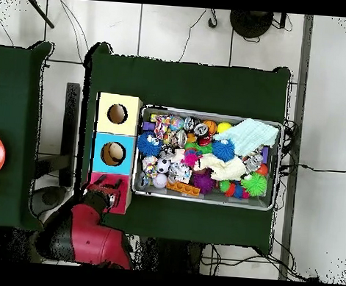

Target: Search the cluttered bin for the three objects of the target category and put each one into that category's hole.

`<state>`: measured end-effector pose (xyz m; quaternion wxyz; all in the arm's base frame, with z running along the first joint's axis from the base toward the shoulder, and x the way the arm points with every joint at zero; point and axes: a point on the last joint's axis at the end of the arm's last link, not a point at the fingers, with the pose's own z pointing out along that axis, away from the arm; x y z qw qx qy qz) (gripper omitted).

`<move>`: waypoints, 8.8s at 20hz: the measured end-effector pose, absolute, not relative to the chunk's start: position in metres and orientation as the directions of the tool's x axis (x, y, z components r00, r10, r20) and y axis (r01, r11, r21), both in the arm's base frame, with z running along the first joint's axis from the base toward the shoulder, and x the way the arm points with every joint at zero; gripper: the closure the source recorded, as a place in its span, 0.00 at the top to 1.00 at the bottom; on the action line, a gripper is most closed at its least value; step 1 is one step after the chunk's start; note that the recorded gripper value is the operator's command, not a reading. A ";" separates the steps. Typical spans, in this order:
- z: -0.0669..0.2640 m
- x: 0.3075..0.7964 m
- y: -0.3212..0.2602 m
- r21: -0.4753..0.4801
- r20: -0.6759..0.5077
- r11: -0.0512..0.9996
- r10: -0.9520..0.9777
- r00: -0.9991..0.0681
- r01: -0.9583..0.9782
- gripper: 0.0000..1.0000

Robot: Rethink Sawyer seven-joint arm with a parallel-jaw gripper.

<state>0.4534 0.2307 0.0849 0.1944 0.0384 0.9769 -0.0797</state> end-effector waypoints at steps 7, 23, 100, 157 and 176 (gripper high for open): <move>0.099 0.440 0.240 -0.150 -0.345 0.985 0.028 -0.938 0.085 1.00; 0.131 0.463 0.202 -0.128 -0.360 0.974 0.128 -0.924 0.185 1.00; 0.044 0.527 0.107 -0.142 -0.408 0.984 0.039 -0.912 0.105 1.00; -0.016 0.562 0.022 -0.114 -0.391 0.986 0.066 -0.918 0.119 1.00; -0.023 0.561 0.026 -0.131 -0.392 0.987 0.033 -0.919 0.091 1.00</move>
